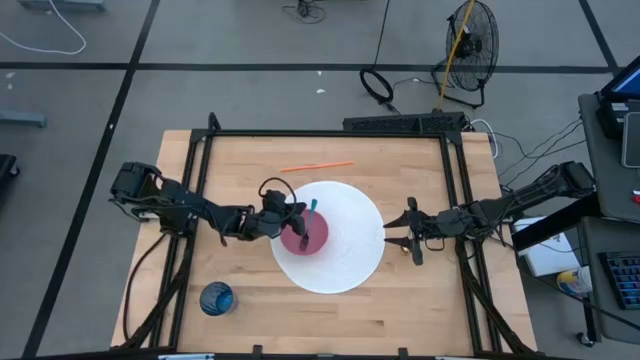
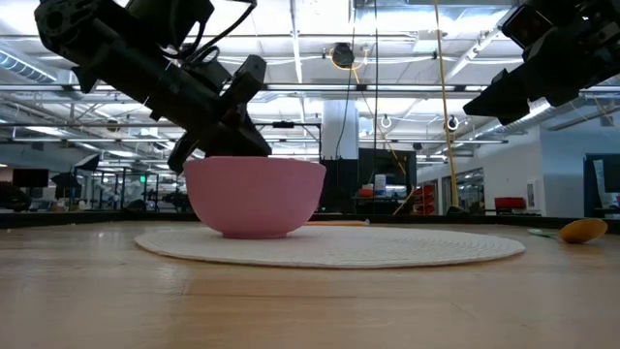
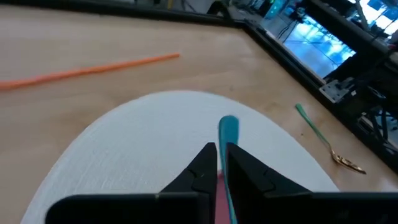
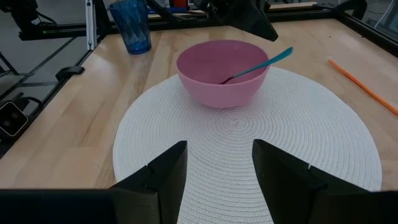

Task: Pick & Place Utensil
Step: Put the green spoon into the pink bowl

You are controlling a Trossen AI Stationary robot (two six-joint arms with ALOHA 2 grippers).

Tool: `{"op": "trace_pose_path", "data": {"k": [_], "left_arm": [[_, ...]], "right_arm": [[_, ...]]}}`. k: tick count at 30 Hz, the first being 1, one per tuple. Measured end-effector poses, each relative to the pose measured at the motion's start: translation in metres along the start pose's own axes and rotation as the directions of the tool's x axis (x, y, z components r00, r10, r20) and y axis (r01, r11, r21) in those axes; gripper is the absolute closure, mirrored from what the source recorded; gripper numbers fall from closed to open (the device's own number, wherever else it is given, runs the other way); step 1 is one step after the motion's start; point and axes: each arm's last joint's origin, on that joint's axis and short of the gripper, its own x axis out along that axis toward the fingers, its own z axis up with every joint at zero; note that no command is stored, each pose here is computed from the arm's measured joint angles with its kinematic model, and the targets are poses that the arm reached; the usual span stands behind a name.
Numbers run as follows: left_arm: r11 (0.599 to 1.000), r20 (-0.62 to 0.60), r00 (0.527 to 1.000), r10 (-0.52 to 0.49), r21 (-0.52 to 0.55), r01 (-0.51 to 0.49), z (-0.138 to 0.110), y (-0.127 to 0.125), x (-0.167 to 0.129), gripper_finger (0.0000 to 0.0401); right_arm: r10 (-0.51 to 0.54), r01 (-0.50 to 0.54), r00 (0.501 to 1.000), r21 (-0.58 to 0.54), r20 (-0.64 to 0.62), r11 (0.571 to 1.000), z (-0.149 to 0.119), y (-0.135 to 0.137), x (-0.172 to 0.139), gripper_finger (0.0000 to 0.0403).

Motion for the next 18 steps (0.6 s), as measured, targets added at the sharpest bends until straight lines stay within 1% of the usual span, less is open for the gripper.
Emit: {"op": "trace_pose_path", "data": {"k": [4, 6, 7, 9, 10, 12, 13, 14, 15, 18], "left_arm": [[0.995, 0.05, 0.998, -0.047, 0.088, 0.043, 0.01, -0.006, -0.003, 0.0356], [0.986, 0.071, 0.995, -0.066, 0.156, 0.054, 0.018, -0.008, -0.006, 0.0356], [0.976, 0.082, 0.994, -0.077, 0.209, 0.058, 0.023, -0.01, -0.009, 0.0356], [0.937, 0.109, 0.989, -0.1, 0.344, 0.057, 0.033, -0.013, -0.016, 0.0358], [0.903, 0.116, 0.988, -0.104, 0.427, 0.045, 0.037, -0.014, -0.019, 0.036], [0.811, 0.135, 0.986, -0.095, 0.585, -0.002, 0.045, -0.013, -0.027, 0.0365], [0.772, 0.162, 0.982, -0.102, 0.635, -0.025, 0.051, -0.015, -0.03, 0.0368], [0.743, 0.188, 0.977, -0.104, 0.668, -0.049, 0.056, -0.016, -0.034, 0.0372], [0.729, 0.208, 0.973, -0.1, 0.681, -0.07, 0.061, -0.017, -0.038, 0.0375], [0.745, 0.243, 0.962, -0.127, 0.663, -0.069, 0.073, -0.019, -0.051, 0.0389]], "right_arm": [[-0.001, 0.001, 1.0, -0.001, 0.0, 1.0, 0.0, 0.0, 0.0, 0.0227], [0.0, 0.0, 1.0, -0.011, 0.003, 1.0, 0.0, 0.0, 0.0, 0.0227], [0.002, -0.002, 1.0, -0.018, 0.012, 1.0, 0.001, 0.0, 0.0, 0.0227], [0.007, -0.006, 0.999, -0.035, 0.032, 0.999, 0.003, 0.001, 0.0, 0.0227], [0.009, -0.007, 0.999, -0.053, 0.044, 0.999, 0.004, 0.001, 0.0, 0.0227], [0.015, -0.006, 0.996, -0.105, 0.085, 0.994, 0.008, 0.002, 0.0, 0.0227], [0.017, -0.004, 0.994, -0.12, 0.111, 0.993, 0.011, 0.002, -0.001, 0.0227], [0.017, -0.001, 0.991, -0.121, 0.136, 0.993, 0.013, 0.002, -0.001, 0.0227], [0.011, 0.007, 0.987, -0.115, 0.159, 0.993, 0.016, 0.002, -0.001, 0.0227], [0.005, 0.017, 0.978, -0.104, 0.207, 0.994, 0.02, 0.003, -0.002, 0.0227]]}}
